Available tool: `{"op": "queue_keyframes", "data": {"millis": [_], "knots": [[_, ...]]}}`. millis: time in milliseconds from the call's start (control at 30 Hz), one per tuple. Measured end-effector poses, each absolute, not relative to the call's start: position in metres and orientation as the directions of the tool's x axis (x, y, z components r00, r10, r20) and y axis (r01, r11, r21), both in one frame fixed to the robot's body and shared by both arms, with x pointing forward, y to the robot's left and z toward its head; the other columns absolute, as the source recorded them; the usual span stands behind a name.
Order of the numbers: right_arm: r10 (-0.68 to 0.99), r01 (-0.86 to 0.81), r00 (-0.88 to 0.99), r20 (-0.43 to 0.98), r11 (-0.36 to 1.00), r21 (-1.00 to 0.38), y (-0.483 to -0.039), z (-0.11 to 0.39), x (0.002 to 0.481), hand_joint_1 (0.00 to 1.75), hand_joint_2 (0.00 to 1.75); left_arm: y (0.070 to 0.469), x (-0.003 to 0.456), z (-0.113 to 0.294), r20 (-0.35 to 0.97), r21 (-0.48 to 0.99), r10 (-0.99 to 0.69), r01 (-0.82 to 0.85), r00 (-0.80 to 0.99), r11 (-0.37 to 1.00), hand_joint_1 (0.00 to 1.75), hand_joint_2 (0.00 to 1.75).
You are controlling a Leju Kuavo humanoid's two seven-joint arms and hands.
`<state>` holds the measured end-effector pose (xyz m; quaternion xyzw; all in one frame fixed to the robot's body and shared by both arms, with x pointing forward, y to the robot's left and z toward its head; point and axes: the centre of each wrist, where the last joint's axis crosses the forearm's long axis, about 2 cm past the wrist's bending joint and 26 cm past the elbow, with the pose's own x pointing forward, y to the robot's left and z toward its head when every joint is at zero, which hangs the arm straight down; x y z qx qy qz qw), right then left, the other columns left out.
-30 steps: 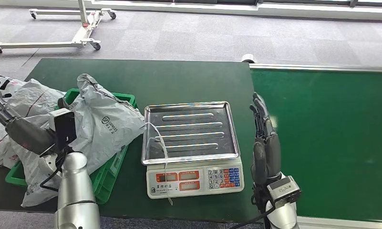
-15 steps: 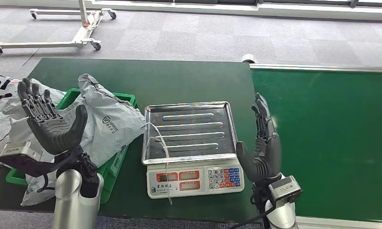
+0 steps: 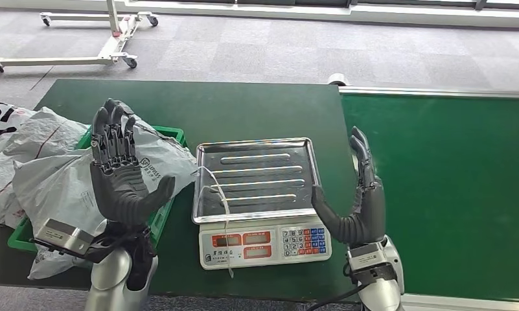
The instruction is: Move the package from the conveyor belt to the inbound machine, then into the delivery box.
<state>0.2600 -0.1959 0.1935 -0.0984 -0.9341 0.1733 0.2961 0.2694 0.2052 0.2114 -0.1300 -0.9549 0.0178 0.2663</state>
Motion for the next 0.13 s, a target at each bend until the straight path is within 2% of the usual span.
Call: {"op": "queue_keyframes", "data": {"millis": [133], "knots": [[0.3, 0.095, -0.803, 0.515, 0.918, -0.386, -0.1963, 0.1929, 0.2579, 0.0, 1.75, 0.2013, 0.2671, 0.2071, 0.517, -0.102, 0.277, 0.263, -0.81, 0.959, 0.0, 1.75]]}}
